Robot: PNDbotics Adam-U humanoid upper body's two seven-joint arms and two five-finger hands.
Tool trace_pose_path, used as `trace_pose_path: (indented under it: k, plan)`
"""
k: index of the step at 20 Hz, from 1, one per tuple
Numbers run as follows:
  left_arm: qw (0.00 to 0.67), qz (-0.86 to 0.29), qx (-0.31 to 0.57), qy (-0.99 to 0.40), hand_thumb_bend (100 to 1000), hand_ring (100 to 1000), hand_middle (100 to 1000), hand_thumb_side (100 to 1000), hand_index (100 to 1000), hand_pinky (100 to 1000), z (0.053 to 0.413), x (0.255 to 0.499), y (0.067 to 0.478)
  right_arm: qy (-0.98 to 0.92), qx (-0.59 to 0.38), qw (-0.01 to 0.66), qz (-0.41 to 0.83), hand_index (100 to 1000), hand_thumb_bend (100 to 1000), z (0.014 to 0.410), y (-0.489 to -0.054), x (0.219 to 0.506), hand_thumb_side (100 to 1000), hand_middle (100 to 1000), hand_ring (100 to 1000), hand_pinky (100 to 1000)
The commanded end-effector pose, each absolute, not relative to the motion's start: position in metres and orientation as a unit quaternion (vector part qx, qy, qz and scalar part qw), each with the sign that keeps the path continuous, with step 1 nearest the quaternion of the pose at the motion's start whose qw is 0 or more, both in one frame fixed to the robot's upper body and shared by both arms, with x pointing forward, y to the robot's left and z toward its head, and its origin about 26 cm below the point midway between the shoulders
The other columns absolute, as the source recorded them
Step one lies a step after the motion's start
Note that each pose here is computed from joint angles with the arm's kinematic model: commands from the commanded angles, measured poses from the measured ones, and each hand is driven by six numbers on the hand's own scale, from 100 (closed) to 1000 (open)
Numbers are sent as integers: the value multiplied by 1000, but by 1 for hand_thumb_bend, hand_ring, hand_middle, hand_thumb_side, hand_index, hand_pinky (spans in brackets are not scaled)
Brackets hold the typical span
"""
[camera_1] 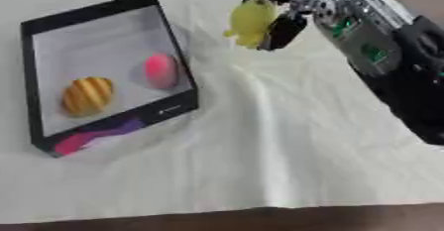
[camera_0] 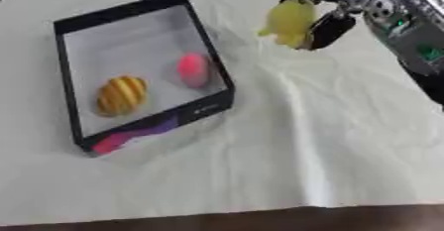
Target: Pick up objects on the table and place them in the box.
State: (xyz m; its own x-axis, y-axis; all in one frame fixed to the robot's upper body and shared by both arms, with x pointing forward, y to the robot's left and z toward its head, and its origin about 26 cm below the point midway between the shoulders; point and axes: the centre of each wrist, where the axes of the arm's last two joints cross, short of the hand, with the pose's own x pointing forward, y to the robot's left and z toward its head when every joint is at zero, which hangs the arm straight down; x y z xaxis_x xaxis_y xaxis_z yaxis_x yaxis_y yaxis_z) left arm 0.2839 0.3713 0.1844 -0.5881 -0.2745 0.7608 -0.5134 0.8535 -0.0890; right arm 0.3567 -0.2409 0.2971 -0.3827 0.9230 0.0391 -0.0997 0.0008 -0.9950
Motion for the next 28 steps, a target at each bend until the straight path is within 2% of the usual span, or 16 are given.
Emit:
trace_pose_path:
  k: [1, 4, 8, 13, 14, 15, 16, 22, 28]
  plan:
    - [381, 135, 236, -884, 463, 843, 840, 630, 847, 769, 196, 282, 376, -595, -372, 404, 587, 725, 371, 330, -248, 338, 100, 579, 585, 676]
    - [381, 134, 237, -884, 461, 842, 840, 629, 847, 769, 196, 282, 376, -642, -376, 367, 559, 725, 361, 357, -240, 324, 100, 575, 581, 680]
    - [381, 133, 237, -884, 464, 842, 841, 626, 848, 769, 196, 282, 376, -713, -372, 280, 525, 724, 350, 400, -208, 304, 100, 577, 583, 687]
    - [377, 128, 228, -888, 466, 842, 842, 622, 849, 769, 199, 283, 372, -740, -327, 207, 550, 723, 350, 414, -146, 309, 100, 583, 587, 693]
    - [376, 127, 227, -889, 466, 842, 842, 622, 849, 769, 200, 283, 371, -737, -319, 196, 563, 722, 351, 412, -133, 312, 100, 585, 588, 694]
    - [376, 126, 225, -890, 466, 842, 843, 622, 850, 769, 201, 284, 371, -731, -310, 187, 578, 722, 424, 409, -119, 316, 100, 586, 591, 696]
    - [376, 126, 223, -891, 466, 842, 843, 622, 850, 769, 202, 284, 370, -724, -303, 179, 593, 722, 352, 404, -108, 320, 100, 589, 592, 697]
    - [364, 123, 208, -899, 470, 841, 844, 615, 851, 769, 211, 287, 364, -658, -280, 187, 674, 727, 359, 357, -56, 358, 100, 602, 604, 702]
    - [361, 126, 198, -902, 472, 841, 844, 616, 851, 769, 213, 289, 361, -635, -285, 235, 679, 749, 379, 303, -37, 395, 100, 619, 621, 715]
